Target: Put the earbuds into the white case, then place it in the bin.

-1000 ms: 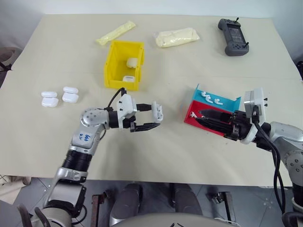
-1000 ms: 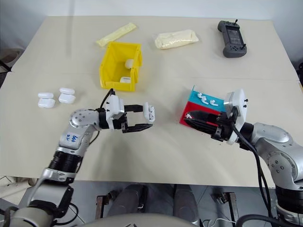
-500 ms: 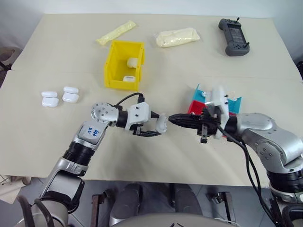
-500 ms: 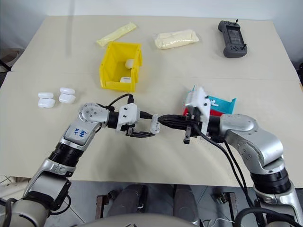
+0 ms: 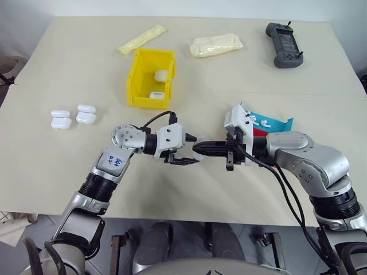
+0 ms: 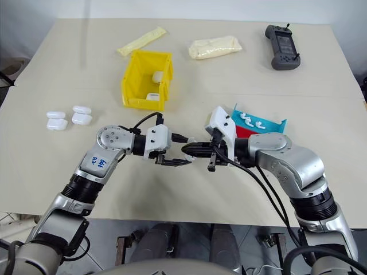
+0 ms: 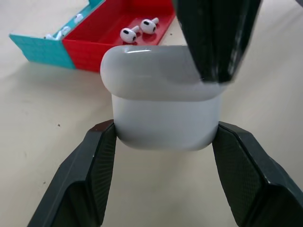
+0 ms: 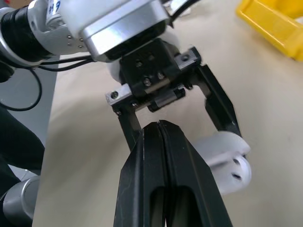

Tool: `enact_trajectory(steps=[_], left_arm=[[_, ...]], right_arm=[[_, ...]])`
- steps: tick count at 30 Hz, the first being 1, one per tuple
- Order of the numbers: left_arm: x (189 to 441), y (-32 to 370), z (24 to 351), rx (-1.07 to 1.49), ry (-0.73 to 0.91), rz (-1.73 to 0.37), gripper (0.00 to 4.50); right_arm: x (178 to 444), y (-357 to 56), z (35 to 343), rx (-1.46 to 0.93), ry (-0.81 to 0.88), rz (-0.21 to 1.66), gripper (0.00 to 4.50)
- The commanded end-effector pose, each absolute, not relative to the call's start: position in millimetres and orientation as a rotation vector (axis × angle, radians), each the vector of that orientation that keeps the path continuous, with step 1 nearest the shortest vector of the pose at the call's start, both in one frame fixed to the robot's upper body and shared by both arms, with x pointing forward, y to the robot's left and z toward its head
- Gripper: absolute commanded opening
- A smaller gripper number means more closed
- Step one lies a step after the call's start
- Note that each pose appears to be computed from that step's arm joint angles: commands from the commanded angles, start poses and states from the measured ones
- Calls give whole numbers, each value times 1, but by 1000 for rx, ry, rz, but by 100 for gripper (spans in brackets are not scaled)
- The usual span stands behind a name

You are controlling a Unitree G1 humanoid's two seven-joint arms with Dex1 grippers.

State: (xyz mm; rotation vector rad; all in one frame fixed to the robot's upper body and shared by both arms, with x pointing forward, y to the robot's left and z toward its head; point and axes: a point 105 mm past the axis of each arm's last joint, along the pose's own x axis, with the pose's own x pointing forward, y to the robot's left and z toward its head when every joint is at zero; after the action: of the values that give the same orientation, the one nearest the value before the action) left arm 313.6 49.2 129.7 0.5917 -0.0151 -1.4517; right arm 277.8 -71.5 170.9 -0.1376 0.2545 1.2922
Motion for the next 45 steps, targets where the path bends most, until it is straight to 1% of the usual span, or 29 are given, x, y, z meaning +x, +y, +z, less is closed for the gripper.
enact_trajectory(steps=[1,5,7,11,13,20,21,23,25,27,30,31,33,34,36,38,40,42,44,45], left_arm=[[309,46,148,579,-128,-1446,274],[308,51,153,530,-156,-1431,274],[306,55,155,510,-169,-1420,274],[305,63,154,485,-166,-1394,274],[304,64,155,465,-170,-1385,274],[308,84,165,366,-201,-1270,274],[311,87,168,336,-211,-1225,274],[320,99,180,254,-267,-1090,274],[327,112,194,151,-327,-944,274],[335,126,204,75,-356,-786,274],[348,147,212,33,-347,-561,274],[352,151,216,17,-349,-526,274],[364,155,225,94,-357,-479,274],[374,155,222,133,-317,-470,274],[396,158,226,138,-299,-424,274],[411,156,230,130,-288,-412,274],[432,151,232,172,-246,-408,274],[448,155,237,185,-226,-351,274],[457,155,238,118,-204,-344,274],[460,153,235,139,-177,-352,274]], right_arm=[[282,-88,172,-157,250,1238,2],[274,-109,174,-142,194,1199,2],[266,-117,178,-140,134,1196,2],[260,-132,174,-125,129,1146,2],[258,-139,175,-119,98,1124,2],[253,-150,185,-65,8,1073,2],[252,-149,187,-65,-19,1081,2],[250,-152,191,-75,-76,1067,39],[252,-156,199,-87,-158,1013,89],[253,-160,206,-96,-231,962,157],[254,-165,212,-101,-288,905,259],[255,-167,211,-99,-291,888,289],[257,-170,208,-102,-285,865,360],[257,-170,206,-105,-280,866,397],[259,-167,207,-111,-288,871,447],[260,-164,209,-111,-294,874,447],[262,-162,213,-114,-308,875,447],[262,-160,216,-122,-316,878,447],[261,-158,220,-128,-327,876,447],[261,-158,221,-128,-332,872,447]])
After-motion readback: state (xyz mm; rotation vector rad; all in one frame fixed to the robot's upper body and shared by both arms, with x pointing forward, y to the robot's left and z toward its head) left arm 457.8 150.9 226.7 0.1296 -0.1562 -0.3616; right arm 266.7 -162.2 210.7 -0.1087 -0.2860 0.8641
